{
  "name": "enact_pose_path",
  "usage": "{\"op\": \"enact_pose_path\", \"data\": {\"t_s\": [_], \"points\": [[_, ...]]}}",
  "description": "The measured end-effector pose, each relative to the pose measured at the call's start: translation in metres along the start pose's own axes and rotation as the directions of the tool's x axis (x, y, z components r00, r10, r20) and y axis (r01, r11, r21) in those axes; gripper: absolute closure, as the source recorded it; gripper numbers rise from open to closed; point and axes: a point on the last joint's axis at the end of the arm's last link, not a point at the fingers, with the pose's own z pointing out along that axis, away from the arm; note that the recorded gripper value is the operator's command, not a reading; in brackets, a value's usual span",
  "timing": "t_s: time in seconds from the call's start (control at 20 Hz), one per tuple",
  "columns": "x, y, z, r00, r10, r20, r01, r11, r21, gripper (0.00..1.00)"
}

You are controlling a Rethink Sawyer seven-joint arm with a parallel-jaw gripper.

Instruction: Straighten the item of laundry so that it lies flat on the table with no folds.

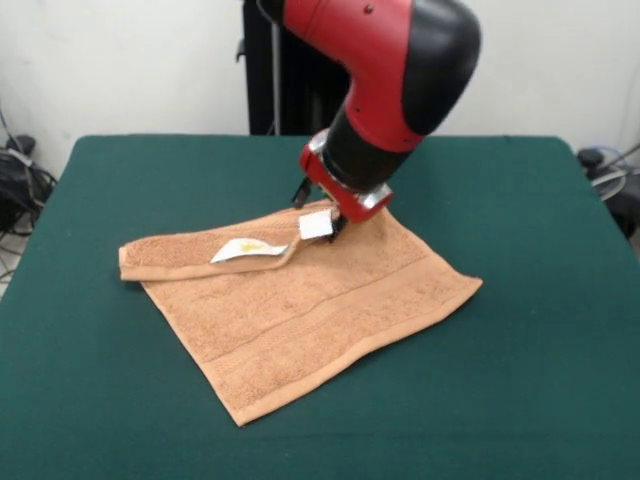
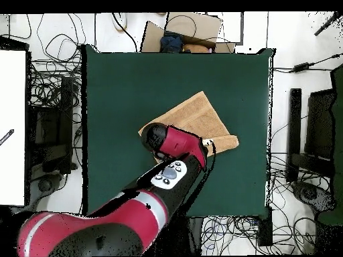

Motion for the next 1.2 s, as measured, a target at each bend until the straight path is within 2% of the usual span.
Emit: {"op": "enact_pose_path", "data": {"t_s": [0.15,0.35,0.65,0.85,1.05,1.1,1.2], "points": [[-0.002,-0.001,0.012,1.000,0.014,0.003,-0.014,1.000,-0.025,0.00],[0.003,-0.002,0.024,0.999,0.023,-0.026,-0.024,0.999,-0.041,0.00],[0.007,0.002,0.025,0.999,0.018,-0.033,-0.019,0.999,-0.046,0.00],[0.014,0.004,0.023,0.998,0.009,-0.061,-0.011,0.999,-0.036,0.00],[0.031,0.006,0.020,0.990,-0.006,-0.139,0.005,1.000,-0.008,0.00],[0.041,0.007,0.017,0.982,-0.014,-0.186,0.016,1.000,0.009,0.00],[0.049,0.008,0.014,0.975,-0.021,-0.221,0.026,0.999,0.022,0.00]]}}
